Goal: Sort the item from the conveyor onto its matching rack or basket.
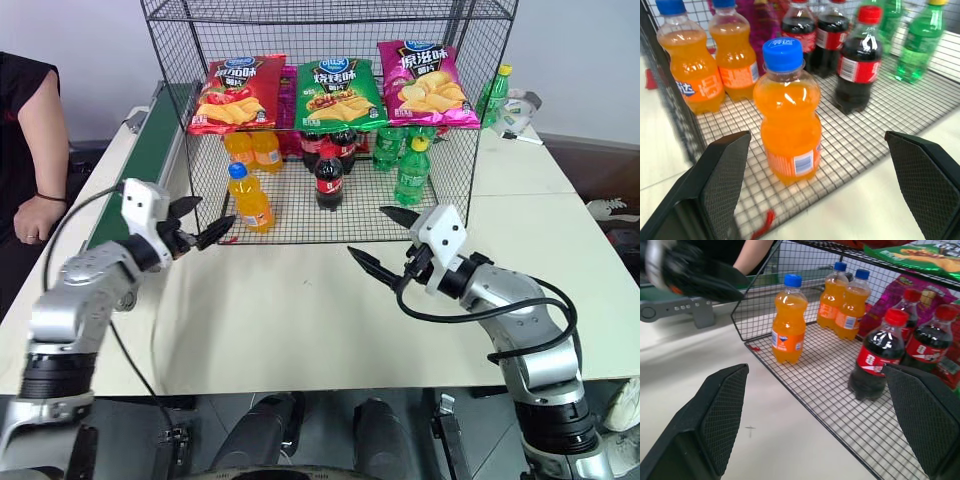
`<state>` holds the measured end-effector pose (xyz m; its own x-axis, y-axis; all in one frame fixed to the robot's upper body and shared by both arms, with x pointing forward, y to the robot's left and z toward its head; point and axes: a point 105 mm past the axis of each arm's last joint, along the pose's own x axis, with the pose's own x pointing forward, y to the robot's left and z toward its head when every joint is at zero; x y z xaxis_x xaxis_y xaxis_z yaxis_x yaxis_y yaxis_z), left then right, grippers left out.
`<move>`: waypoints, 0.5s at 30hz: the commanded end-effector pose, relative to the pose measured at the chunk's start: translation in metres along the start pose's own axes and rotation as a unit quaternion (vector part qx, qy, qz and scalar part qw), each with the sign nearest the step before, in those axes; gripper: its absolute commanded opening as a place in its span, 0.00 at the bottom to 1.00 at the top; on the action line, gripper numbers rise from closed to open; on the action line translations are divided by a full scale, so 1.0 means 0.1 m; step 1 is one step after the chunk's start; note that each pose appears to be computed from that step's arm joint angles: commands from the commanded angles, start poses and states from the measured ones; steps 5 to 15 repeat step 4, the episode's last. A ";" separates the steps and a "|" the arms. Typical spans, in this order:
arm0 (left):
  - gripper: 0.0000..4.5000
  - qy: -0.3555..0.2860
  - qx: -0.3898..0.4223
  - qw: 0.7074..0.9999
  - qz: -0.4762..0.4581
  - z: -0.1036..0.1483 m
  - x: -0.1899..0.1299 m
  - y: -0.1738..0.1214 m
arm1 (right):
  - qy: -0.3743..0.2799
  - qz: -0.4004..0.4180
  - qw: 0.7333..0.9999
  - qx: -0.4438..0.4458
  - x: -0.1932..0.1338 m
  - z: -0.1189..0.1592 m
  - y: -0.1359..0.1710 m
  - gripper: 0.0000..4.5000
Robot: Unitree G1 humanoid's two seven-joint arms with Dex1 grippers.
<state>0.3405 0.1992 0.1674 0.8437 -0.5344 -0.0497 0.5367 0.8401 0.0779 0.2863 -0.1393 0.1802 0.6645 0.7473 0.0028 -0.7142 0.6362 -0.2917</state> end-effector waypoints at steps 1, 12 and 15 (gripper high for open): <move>1.00 0.000 0.021 1.000 -0.022 0.12 -0.18 -0.01 | -0.015 0.001 1.000 -0.016 -0.10 0.15 -0.02 1.00; 1.00 0.011 0.026 0.999 -0.026 0.09 -0.28 0.00 | -0.006 -0.005 1.000 -0.015 -0.17 0.12 -0.05 1.00; 1.00 0.011 0.026 0.999 -0.026 0.09 -0.28 0.00 | -0.006 -0.005 1.000 -0.015 -0.17 0.12 -0.05 1.00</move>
